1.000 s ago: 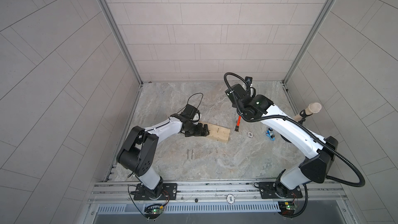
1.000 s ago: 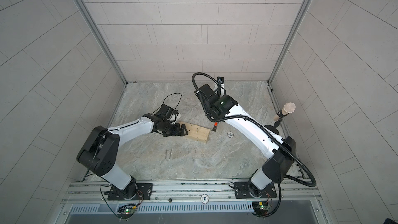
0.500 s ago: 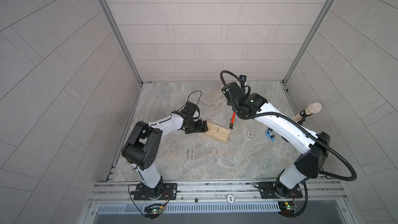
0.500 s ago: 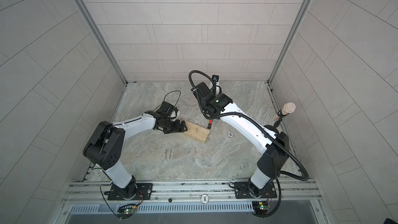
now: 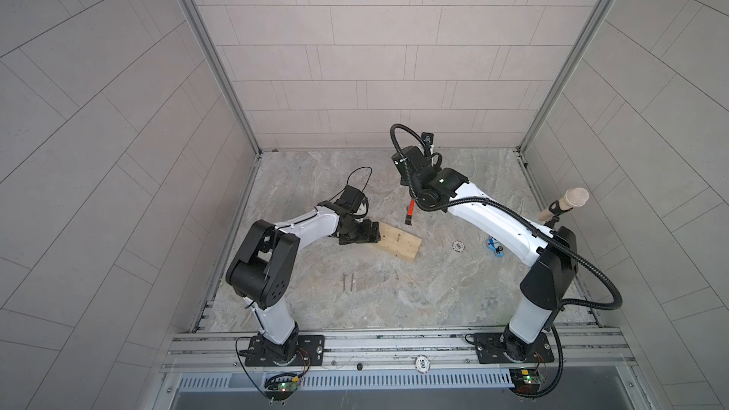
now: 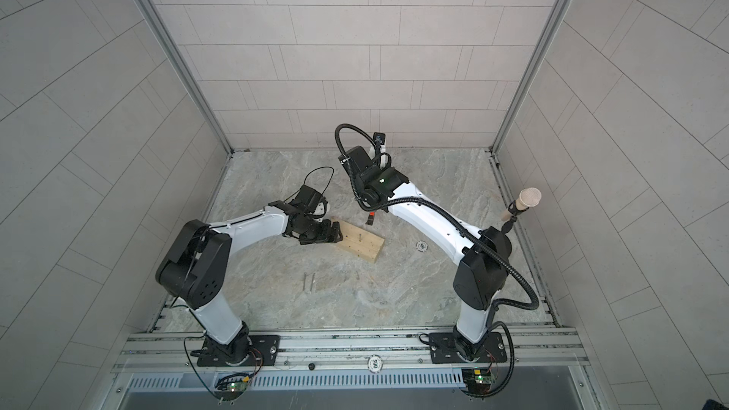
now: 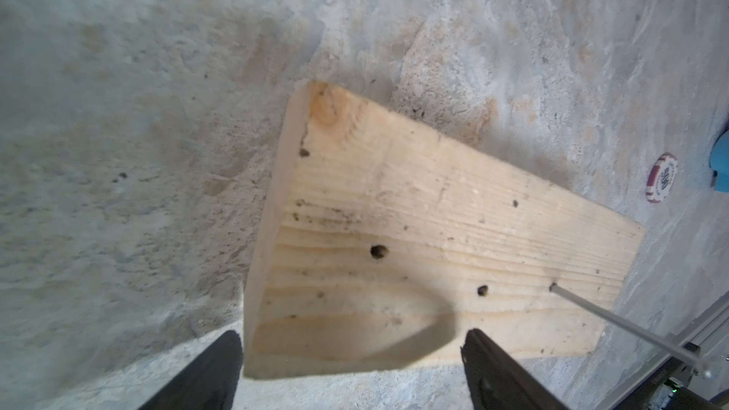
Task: Use a claw hammer to pull out a nail
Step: Remove the nail from the mounting plate.
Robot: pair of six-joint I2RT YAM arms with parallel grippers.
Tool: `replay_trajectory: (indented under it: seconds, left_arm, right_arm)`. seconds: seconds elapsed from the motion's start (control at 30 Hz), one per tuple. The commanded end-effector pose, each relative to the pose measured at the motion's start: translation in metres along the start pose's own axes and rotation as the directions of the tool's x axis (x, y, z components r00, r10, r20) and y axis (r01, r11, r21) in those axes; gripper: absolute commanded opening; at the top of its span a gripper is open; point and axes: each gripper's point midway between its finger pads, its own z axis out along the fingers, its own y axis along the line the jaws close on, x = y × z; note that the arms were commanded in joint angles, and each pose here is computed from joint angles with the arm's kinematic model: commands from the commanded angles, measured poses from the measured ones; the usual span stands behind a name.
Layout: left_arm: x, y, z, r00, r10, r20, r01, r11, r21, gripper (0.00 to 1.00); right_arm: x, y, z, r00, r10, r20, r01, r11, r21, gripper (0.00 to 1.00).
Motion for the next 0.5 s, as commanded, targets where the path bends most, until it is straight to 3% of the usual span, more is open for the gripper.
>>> replay_trajectory:
  seconds: [0.0, 0.3, 0.47]
  left_arm:
    - [-0.003, 0.001, -0.003, 1.000, 0.019, -0.003, -0.019, 0.999, -0.029, 0.91]
    - [-0.001, 0.000, -0.001, 1.000, 0.022, -0.015, -0.023, 0.999, -0.032, 0.90]
    - [0.000, -0.001, 0.000, 1.000, 0.023, -0.017, -0.024, 0.999, -0.029, 0.90]
  right_arm:
    - [-0.021, 0.013, -0.007, 0.996, 0.033, 0.079, -0.031, 0.999, -0.030, 0.00]
    - [-0.008, 0.029, -0.019, 0.985, -0.028, 0.172, 0.037, 0.998, -0.048, 0.00]
    - [0.006, 0.028, -0.016, 0.985, 0.005, 0.175, 0.006, 0.998, -0.063, 0.00]
